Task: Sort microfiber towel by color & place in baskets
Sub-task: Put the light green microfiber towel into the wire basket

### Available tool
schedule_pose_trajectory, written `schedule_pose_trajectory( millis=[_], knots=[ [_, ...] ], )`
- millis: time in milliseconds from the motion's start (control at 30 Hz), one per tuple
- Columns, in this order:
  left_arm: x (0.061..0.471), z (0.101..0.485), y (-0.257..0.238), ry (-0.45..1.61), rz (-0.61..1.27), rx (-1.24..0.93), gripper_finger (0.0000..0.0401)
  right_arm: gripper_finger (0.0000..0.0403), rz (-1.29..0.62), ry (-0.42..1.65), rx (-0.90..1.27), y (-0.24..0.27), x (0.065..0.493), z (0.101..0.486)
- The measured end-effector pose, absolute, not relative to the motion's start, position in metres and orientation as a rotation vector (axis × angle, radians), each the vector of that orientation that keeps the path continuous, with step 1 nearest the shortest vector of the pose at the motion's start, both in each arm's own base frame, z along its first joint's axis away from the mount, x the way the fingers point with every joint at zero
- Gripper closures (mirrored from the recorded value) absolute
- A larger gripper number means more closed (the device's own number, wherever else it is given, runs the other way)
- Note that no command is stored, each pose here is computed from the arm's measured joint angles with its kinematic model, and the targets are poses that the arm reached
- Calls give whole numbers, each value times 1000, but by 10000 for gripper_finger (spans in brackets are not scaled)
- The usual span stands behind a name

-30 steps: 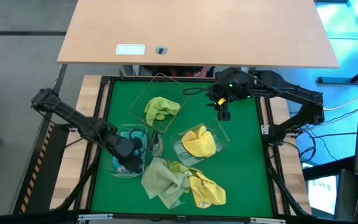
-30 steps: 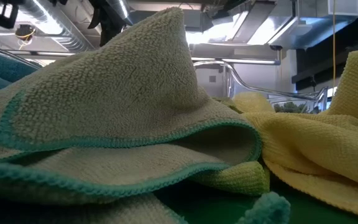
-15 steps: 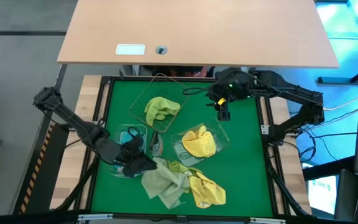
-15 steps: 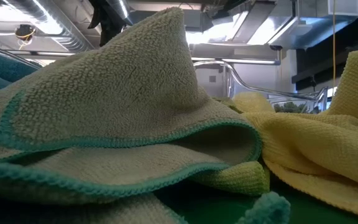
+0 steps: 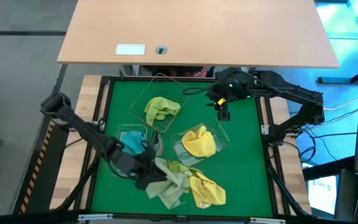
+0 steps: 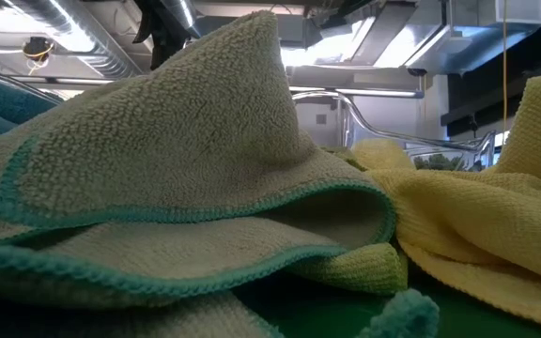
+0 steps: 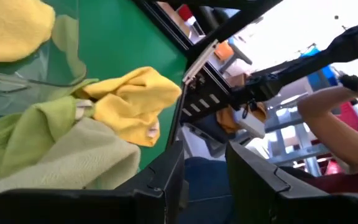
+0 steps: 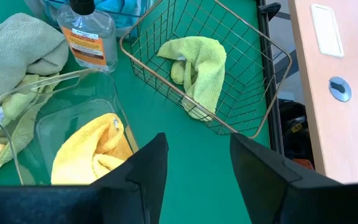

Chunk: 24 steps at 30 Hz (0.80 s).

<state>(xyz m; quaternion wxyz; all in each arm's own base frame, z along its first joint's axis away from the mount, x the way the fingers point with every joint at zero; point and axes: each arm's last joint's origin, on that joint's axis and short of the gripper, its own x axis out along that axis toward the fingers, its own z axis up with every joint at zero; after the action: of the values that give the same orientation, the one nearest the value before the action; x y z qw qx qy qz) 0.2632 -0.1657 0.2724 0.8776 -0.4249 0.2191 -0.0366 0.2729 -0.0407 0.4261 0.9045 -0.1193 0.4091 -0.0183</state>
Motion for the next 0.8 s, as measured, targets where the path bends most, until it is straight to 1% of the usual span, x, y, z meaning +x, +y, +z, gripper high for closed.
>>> schedule_pose_trajectory(
  millis=[267,467,533,633,800],
  knots=[
    [272,255,-172,485,-49,-860,285,230,-38,844,-247,-41,273,426],
    [278,243,-174,500,-10,-833,252,230,-37,849,-246,-41,273,426],
    [280,241,-173,493,5,-807,240,230,-5,871,-232,-40,271,424],
    [280,240,-172,481,17,-745,227,230,92,879,-184,-36,270,420],
    [282,240,-169,453,21,-604,223,230,201,897,-134,-33,271,406]
  ],
)
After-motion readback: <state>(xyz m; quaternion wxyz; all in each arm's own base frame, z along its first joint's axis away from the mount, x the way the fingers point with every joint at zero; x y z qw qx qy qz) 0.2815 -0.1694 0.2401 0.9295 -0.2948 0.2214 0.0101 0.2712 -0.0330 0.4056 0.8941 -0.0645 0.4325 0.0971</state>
